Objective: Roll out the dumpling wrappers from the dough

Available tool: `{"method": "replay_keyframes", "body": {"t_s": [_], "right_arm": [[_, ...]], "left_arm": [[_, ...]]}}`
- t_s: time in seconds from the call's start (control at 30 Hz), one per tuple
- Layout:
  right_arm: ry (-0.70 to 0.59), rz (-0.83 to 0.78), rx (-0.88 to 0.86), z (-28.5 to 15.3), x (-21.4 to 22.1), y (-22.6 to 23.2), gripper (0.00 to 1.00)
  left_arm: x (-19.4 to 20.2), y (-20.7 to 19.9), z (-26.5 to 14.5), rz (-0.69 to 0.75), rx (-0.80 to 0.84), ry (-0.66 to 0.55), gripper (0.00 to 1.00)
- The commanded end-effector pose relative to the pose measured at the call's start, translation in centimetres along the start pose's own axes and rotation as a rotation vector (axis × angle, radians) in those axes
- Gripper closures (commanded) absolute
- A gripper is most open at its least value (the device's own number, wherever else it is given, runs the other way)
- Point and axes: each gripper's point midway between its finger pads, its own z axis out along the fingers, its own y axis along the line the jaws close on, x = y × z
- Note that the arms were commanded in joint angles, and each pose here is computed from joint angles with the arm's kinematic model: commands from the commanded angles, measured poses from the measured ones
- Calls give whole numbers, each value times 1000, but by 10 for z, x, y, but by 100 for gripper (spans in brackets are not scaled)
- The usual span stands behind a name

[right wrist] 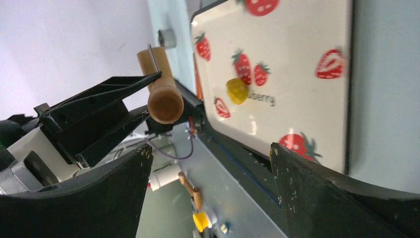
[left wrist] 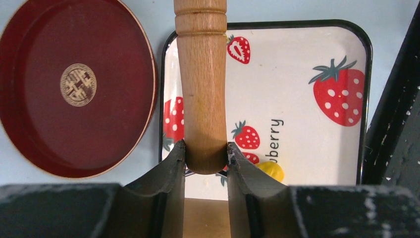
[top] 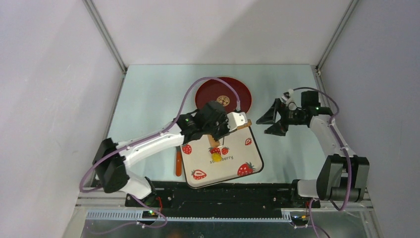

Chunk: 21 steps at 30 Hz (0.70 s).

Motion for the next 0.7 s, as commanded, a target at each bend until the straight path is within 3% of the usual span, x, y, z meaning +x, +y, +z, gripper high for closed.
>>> {"method": "replay_keyframes", "body": {"t_s": [0.0, 0.23, 0.43, 0.67], "right_arm": [[83, -88, -192, 15, 6, 54, 10], [198, -149, -277, 50, 30, 92, 16], [287, -144, -315, 70, 45, 101, 35], [363, -164, -383, 84, 59, 117, 41]], "left_arm": [[-25, 10, -34, 55, -74, -119, 100], [-22, 1, -48, 68, -81, -138, 100], [-23, 1, -61, 74, -98, -164, 100], [-21, -2, -68, 86, -97, -177, 100]]}}
